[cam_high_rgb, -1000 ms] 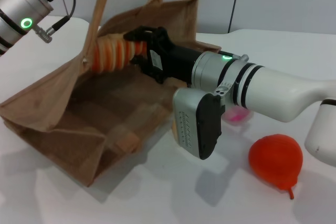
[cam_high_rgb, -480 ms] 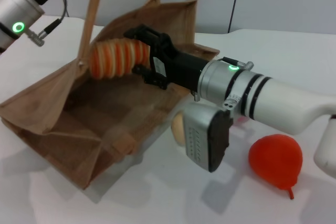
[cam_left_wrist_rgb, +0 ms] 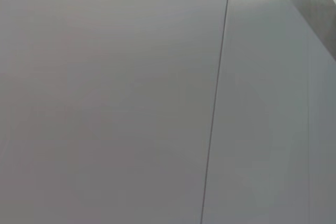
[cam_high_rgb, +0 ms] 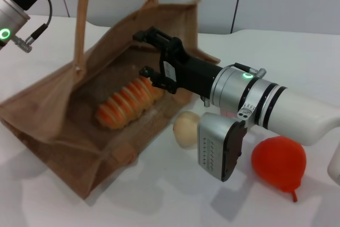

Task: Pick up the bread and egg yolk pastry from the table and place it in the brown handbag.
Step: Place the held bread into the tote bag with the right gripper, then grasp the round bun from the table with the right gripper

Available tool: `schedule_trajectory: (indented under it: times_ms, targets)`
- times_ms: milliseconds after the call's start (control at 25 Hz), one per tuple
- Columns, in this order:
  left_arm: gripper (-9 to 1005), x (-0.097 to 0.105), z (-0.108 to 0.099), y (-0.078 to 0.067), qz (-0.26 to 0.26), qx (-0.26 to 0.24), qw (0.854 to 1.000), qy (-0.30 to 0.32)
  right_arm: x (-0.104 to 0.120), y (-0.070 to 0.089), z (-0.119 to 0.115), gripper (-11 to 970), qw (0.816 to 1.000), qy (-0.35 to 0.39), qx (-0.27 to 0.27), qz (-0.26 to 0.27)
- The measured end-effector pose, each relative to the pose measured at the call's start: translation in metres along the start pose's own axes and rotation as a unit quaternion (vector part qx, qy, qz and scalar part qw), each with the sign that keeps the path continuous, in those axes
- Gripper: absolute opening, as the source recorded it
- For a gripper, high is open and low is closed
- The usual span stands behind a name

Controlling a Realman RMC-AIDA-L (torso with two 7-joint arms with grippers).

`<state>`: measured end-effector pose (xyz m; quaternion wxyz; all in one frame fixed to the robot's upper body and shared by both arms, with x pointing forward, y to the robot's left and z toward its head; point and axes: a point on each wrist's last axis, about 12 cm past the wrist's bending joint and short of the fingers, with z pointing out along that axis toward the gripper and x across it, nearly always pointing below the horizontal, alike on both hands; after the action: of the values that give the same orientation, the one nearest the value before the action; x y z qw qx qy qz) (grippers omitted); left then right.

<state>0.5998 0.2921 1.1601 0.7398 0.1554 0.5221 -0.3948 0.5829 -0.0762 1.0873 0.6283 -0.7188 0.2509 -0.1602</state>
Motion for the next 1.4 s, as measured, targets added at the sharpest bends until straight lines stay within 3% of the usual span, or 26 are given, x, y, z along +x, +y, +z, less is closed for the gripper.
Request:
schedule_trajectory:
  times_ms: [240,440,680,880,1160,1400]
  targets:
    - [87,0.0,-0.002,0.0,0.002,-0.003,1.0,-0.002,0.0,0.0,-0.003,884,1.0,-0.002,0.015,-0.002]
    - [87,-0.001,-0.006,0.001,0.003,-0.009,1.0,-0.007,0.005,-0.006,-0.012,885,0.997,0.009,0.063,0.037]
    - [87,-0.004,-0.019,0.005,0.005,-0.029,0.999,-0.015,0.022,-0.014,-0.026,885,0.977,0.029,0.139,0.157]
    - [87,-0.005,-0.034,0.008,0.007,-0.053,0.998,-0.021,0.034,-0.014,-0.034,885,0.953,0.04,0.16,0.256]
    - [87,-0.007,-0.055,0.012,0.013,-0.083,0.996,-0.028,0.046,-0.008,-0.044,886,0.914,0.061,0.147,0.373]
    - [86,-0.009,-0.058,0.013,0.015,-0.086,0.996,-0.029,0.043,-0.014,-0.063,886,0.887,0.084,0.091,0.445]
